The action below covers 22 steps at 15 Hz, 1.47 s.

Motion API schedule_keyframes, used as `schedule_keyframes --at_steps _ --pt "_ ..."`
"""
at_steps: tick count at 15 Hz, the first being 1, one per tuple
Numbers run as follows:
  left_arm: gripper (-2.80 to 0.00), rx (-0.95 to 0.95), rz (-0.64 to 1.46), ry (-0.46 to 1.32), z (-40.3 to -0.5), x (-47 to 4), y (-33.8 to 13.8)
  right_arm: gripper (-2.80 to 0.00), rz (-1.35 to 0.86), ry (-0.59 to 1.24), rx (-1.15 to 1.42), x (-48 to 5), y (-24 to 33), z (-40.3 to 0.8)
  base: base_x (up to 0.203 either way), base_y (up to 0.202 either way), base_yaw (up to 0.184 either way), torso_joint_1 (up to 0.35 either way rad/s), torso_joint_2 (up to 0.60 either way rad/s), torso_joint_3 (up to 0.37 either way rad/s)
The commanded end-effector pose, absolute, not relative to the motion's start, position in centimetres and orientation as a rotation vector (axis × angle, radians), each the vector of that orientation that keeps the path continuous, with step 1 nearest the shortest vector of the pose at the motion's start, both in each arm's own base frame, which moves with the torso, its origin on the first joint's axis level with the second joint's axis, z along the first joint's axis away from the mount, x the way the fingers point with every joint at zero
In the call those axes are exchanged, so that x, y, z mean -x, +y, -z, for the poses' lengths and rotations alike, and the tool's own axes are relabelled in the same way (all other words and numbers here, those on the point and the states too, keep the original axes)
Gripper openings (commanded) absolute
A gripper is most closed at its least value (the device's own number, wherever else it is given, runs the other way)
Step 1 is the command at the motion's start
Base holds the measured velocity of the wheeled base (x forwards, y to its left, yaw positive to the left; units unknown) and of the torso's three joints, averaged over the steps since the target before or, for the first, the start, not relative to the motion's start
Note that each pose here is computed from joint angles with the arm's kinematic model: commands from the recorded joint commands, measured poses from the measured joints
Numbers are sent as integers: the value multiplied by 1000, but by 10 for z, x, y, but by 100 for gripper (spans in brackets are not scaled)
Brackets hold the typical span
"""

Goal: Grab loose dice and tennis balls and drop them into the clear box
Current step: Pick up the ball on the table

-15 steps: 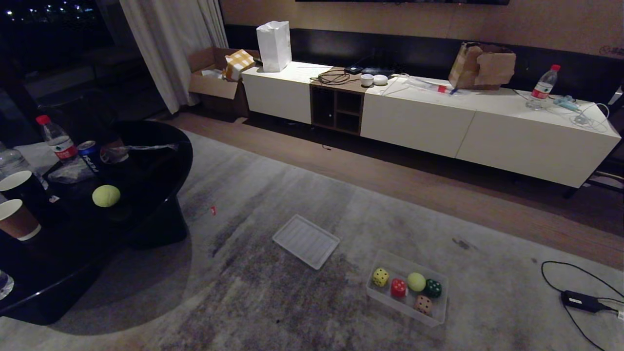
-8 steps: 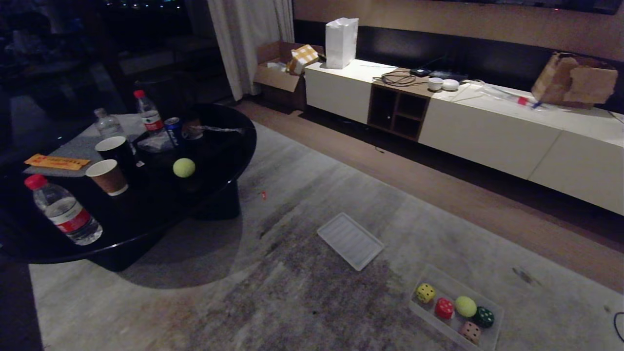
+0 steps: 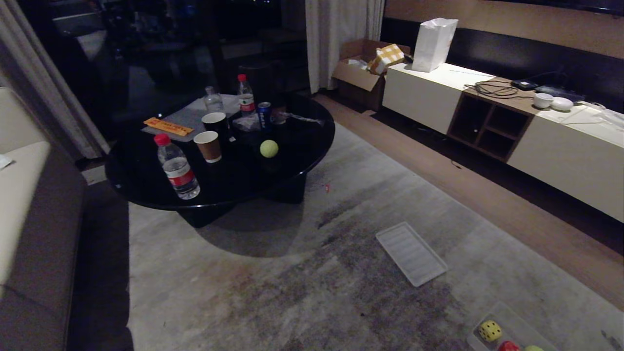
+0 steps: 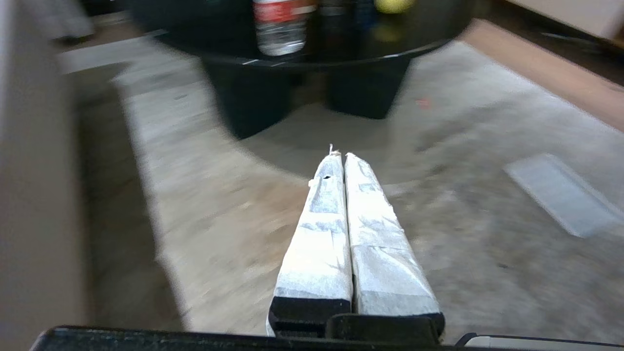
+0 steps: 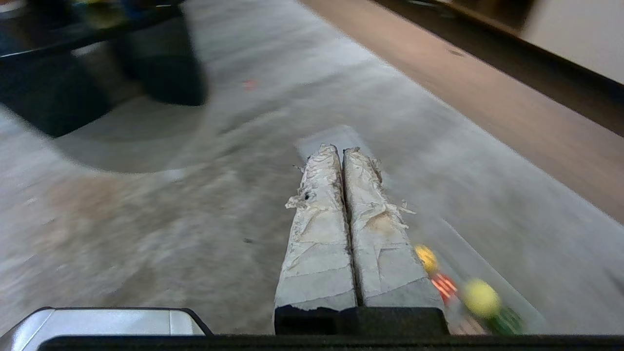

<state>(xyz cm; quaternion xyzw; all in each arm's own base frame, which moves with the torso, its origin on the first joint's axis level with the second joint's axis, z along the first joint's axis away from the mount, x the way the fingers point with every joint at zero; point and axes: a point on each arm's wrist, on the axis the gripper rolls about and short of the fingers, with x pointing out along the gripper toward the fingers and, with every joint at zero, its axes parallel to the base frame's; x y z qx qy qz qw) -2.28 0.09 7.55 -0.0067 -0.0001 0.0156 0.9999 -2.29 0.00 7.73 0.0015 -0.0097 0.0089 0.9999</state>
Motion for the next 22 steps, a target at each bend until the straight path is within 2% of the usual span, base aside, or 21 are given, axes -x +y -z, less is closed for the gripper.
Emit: schedule_keyframes --at_steps 1,12,19,22 --pt "-280 14 -32 3 -75 23 1 -280 -18 -11 -3 22 0 -75 -3 -7 157 6 2 -2" --pt "-280 15 -33 3 -75 23 1 -280 -17 -12 -3 22 0 -75 0 -6 159 2 2 3" --pt "-280 19 -34 3 -75 23 1 -280 -18 -12 -3 22 0 -75 0 -1 11 1 1 0" --pt "-280 20 -35 3 -75 23 1 -280 -18 -12 -3 22 0 -75 166 0 -2 3 0 5"
